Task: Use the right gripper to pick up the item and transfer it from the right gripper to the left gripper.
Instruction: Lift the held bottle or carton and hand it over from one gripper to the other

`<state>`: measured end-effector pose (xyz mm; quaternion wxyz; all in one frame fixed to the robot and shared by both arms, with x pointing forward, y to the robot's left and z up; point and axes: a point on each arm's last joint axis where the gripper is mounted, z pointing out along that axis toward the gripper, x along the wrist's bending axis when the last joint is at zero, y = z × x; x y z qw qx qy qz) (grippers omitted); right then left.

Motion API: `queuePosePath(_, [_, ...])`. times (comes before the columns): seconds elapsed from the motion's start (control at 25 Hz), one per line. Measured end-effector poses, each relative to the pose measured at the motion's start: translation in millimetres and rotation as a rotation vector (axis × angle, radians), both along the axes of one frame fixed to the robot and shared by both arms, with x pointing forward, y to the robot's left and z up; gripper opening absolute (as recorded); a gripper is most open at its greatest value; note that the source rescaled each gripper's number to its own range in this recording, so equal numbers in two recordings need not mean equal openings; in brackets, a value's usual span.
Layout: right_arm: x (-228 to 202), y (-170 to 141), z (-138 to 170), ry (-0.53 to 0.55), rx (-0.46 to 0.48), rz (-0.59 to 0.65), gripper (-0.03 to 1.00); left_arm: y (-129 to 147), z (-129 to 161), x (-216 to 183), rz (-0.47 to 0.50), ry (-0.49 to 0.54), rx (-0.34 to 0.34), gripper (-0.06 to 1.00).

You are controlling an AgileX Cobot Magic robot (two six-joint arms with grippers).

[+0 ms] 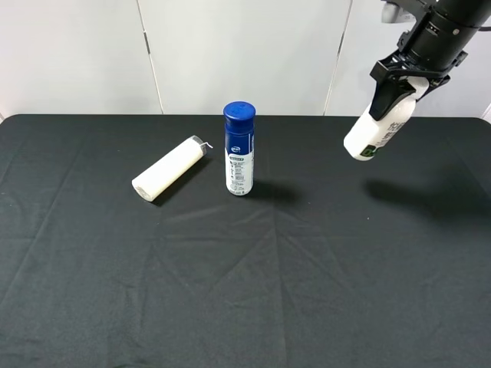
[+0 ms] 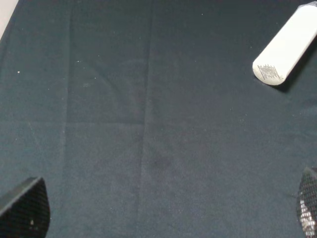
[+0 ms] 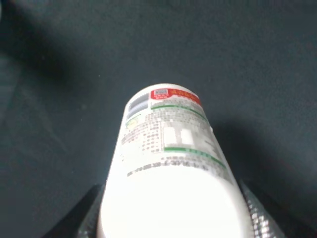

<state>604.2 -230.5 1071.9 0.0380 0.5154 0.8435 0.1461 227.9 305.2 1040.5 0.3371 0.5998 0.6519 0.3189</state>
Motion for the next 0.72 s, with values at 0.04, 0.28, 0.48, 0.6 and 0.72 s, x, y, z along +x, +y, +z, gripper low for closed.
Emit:
queuePosePath(0.04, [-2,3,2,-0.004,0.002,0.002,0.01,0,0,0,0.000,0.000,0.000,1.00])
queuePosePath(0.28, [-13,13,20,-0.037,0.035,-0.002,0.01,0,0,0,0.000,0.000,0.000,1.00])
queuePosePath(0.48, [-20,14,32,-0.058,0.070,-0.022,0.01,0,0,0,0.000,0.000,0.000,1.00])
queuePosePath(0.6, [-27,14,43,-0.080,0.096,-0.035,0.01,0,0,0,0.000,0.000,0.000,1.00])
queuePosePath(0.72, [-36,14,56,-0.110,0.118,-0.047,0.01,0,0,0,0.000,0.000,0.000,1.00])
